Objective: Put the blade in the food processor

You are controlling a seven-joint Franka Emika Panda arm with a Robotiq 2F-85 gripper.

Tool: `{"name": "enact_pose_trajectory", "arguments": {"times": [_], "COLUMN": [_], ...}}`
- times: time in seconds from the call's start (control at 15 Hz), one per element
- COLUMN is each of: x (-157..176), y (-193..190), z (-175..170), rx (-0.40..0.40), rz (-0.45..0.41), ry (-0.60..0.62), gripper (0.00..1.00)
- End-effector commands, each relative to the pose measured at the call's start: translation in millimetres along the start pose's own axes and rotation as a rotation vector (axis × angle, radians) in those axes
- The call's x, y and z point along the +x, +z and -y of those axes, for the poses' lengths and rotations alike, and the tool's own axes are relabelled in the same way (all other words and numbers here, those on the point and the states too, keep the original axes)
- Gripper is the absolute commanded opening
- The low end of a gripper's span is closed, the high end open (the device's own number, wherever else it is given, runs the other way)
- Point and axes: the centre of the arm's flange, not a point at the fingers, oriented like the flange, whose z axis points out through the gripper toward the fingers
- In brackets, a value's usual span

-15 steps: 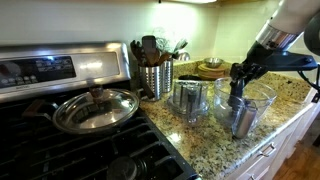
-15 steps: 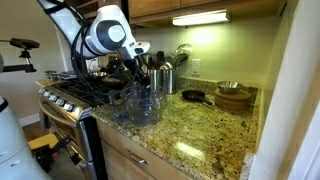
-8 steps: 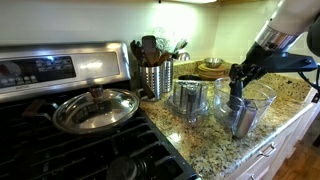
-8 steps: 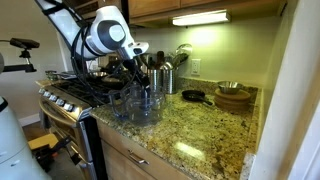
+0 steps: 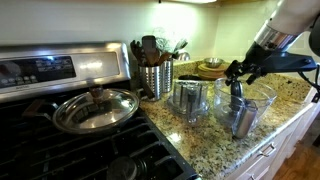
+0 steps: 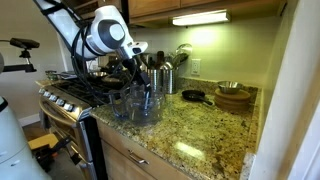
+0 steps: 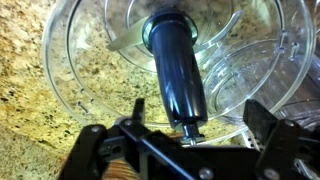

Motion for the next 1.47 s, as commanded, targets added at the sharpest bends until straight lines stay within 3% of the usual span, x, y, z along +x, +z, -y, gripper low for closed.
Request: {"name": "enact_pose_trajectory", "arguments": {"times": [0.0, 0.13, 0.2, 0.87, 1.4], "x": [-21.5, -11.6, -1.2, -2.6, 2.0], "y": [-16.5, -20.6, 1.7, 5.2, -38.4], "z": [-15.2, -16.6, 2.3, 4.7, -6.6], "rx": [0.036, 0.072, 0.032, 0.054, 0.008], "rz": [-0.002, 0.053, 0.024, 0.044, 0.063], "ry": [-0.025, -0.084, -0.043, -0.08, -0.118], "gripper": [1.0, 1.0, 1.0, 1.0, 1.0]}}
